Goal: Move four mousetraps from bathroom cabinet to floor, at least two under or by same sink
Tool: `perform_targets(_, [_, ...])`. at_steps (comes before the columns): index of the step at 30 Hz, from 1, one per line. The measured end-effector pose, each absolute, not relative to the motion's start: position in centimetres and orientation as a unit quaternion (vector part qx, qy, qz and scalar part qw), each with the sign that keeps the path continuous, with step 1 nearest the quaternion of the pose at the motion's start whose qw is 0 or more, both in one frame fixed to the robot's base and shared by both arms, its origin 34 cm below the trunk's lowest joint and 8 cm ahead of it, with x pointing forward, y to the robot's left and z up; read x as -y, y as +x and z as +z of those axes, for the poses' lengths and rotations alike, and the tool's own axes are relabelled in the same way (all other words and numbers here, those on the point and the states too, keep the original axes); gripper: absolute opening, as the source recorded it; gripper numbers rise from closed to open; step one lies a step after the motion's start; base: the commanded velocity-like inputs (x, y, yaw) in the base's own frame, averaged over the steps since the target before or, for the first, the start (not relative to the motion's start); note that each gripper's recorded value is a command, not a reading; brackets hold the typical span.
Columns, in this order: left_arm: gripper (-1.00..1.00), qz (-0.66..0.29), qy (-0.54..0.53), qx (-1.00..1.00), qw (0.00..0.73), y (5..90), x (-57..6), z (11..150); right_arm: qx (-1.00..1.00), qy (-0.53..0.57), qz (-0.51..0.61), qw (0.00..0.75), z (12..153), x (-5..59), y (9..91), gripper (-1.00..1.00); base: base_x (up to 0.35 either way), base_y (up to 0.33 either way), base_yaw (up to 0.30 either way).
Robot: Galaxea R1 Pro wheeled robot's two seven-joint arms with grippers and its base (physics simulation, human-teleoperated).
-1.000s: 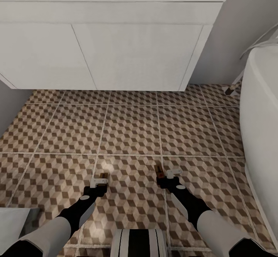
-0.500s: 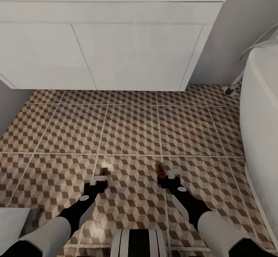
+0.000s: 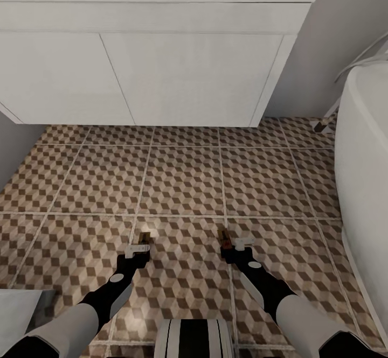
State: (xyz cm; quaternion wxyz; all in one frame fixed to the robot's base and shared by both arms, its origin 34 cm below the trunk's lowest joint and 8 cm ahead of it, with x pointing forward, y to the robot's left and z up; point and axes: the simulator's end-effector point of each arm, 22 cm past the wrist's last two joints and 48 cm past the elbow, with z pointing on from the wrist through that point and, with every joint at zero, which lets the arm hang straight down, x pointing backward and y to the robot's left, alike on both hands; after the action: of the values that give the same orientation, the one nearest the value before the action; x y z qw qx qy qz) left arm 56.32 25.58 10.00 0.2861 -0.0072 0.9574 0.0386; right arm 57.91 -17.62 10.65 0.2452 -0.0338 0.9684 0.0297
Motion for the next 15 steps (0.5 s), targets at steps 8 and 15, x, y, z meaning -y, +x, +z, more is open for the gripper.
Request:
perform_targets(8, [-1.00, 0.040, -0.007, -0.959, 0.282, 55.94, -25.72, 9.82, -0.969, -0.034, 0.030, 0.244, 10.62, 17.61, 57.86, -1.00, 0.000, 0.000, 0.000])
perform_targets(15, [-1.00, 0.041, -0.007, -0.959, 0.279, 55.73, -25.80, 9.71, -0.969, -0.034, 0.030, 0.244, 10.60, 17.57, 57.81, -1.00, 0.000, 0.000, 0.000])
